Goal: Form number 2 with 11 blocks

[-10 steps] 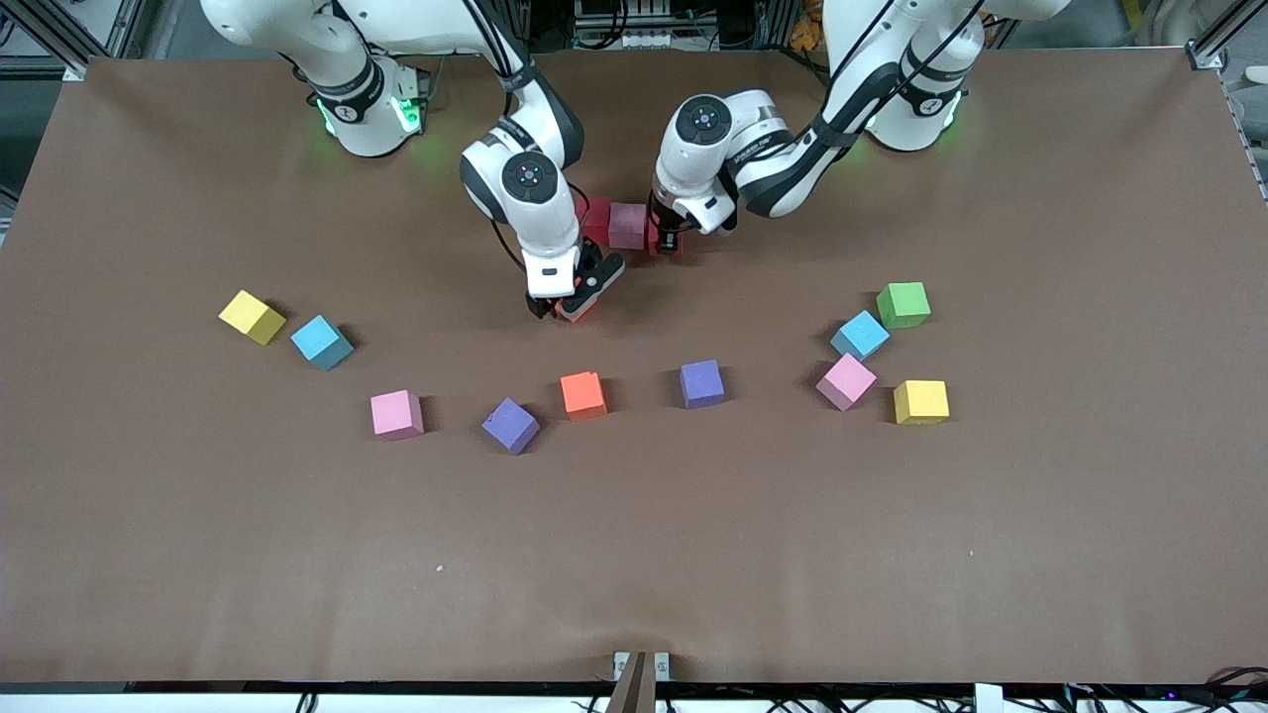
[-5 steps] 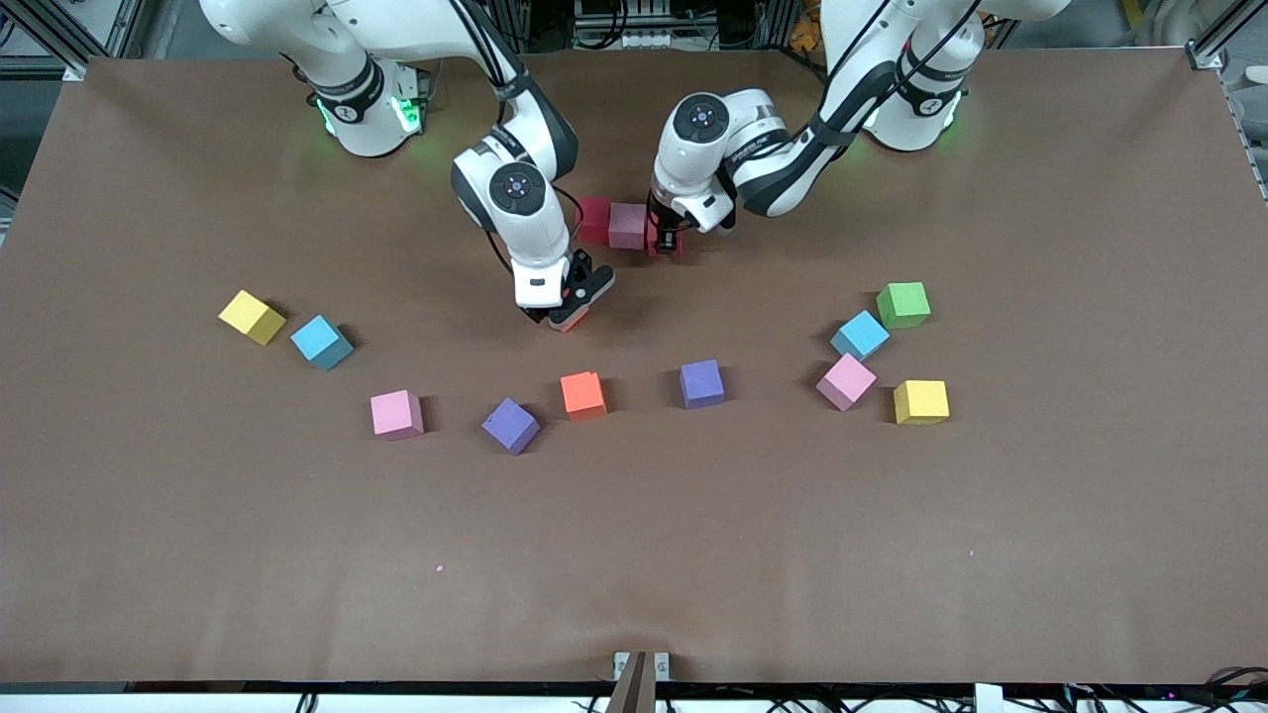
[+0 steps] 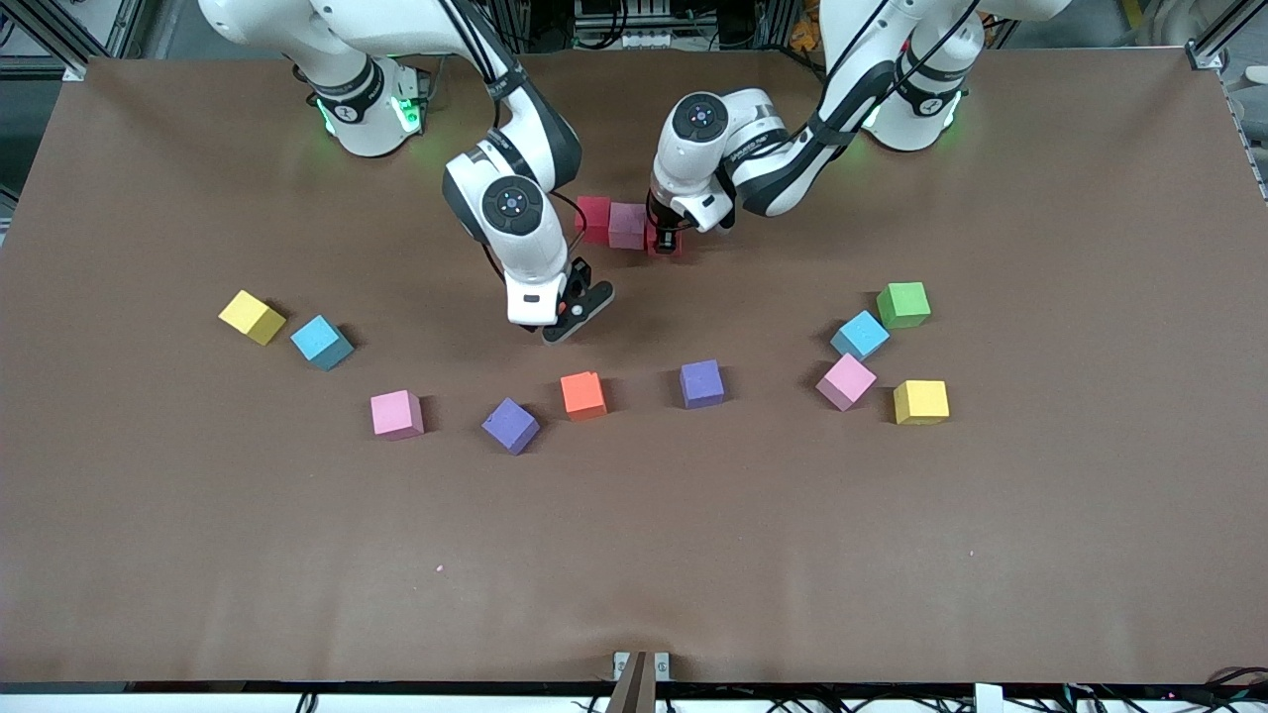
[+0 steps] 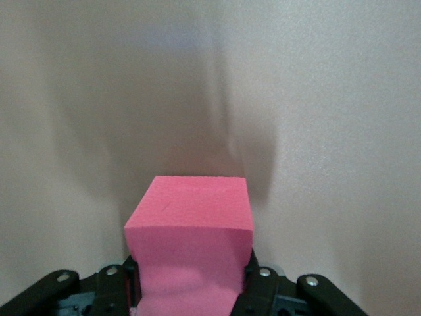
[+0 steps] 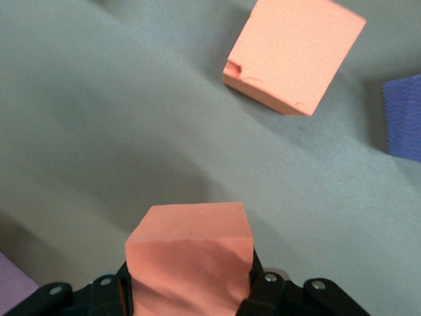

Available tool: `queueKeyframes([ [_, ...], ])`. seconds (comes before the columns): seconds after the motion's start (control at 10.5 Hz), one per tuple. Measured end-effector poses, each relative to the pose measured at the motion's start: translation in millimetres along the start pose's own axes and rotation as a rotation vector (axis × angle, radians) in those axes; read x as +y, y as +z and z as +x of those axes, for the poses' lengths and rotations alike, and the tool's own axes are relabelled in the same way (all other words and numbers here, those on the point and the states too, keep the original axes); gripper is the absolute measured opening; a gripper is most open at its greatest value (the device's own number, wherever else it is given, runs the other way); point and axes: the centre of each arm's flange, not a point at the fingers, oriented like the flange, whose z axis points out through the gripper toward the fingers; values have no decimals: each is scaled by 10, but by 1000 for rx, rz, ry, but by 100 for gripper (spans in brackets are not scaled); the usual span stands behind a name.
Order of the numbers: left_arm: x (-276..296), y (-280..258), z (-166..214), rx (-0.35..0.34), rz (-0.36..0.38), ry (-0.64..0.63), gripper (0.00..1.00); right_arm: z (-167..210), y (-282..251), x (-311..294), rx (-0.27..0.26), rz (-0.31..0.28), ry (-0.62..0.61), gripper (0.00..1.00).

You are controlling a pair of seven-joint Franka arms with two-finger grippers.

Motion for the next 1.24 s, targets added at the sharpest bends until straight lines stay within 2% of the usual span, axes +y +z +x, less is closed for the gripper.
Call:
queueKeyframes([
  [0.96,-57,13,-34,2,1,5,56,-6,13,-73,-6,4,72,61],
  [1.24,-39,42,-8,6,5,-1,88,-7,14,-83,-6,5,76,61],
])
